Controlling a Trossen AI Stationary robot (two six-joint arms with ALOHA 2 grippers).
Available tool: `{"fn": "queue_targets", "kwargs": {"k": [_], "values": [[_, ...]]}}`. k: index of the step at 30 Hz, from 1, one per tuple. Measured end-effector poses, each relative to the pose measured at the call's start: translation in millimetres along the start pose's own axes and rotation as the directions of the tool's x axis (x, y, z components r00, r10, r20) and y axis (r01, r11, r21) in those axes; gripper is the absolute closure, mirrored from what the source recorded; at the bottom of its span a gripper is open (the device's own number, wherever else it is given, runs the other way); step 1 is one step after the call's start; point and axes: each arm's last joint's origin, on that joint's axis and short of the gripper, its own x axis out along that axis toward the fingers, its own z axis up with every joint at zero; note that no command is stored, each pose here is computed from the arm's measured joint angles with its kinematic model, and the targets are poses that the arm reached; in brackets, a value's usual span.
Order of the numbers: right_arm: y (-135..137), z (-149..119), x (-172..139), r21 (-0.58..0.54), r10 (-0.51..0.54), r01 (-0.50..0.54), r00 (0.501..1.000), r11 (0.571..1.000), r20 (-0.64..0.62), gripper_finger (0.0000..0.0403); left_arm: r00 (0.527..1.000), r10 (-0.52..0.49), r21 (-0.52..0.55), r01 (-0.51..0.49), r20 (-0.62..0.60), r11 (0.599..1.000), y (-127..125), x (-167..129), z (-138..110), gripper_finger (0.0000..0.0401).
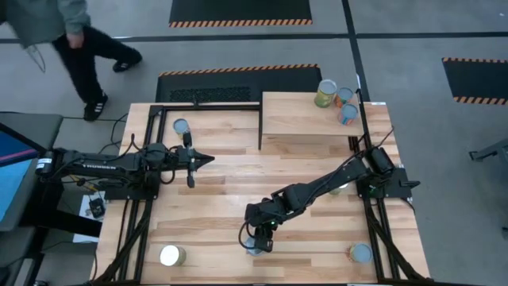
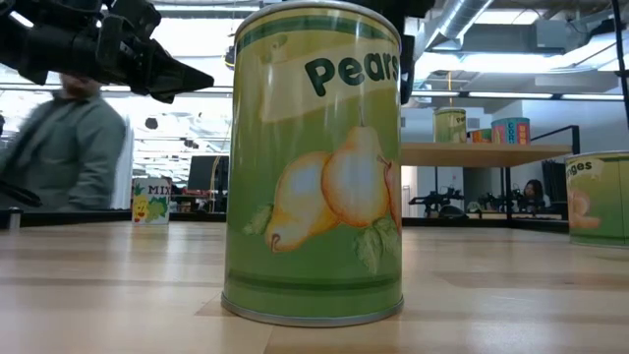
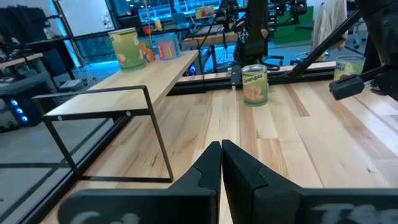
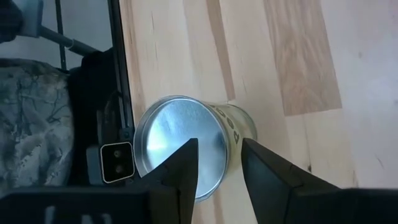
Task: Pick and place cans onto a shelf
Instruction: Put the canned pears on the shelf and aligned with the canned pears
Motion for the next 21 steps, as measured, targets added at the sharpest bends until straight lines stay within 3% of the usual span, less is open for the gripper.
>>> {"fn": "queue_targets", "kwargs": {"k": [11,21], "values": [[-2.8,-2.0,-0.1,-0.01,-0.035,0.035,0.999,0.999,-0.015,0.0259,1.0,0.0,0.0,0.0,0.0,1.0,0.0,0.0,0.0,0.0398],[-2.7,-2.1,-0.1,-0.01,-0.035,0.035,0.999,0.999,-0.015,0.0293,1.0,0.0,-0.001,0.0,0.0,1.0,0.0,0.0,0.0,0.0398]]}}
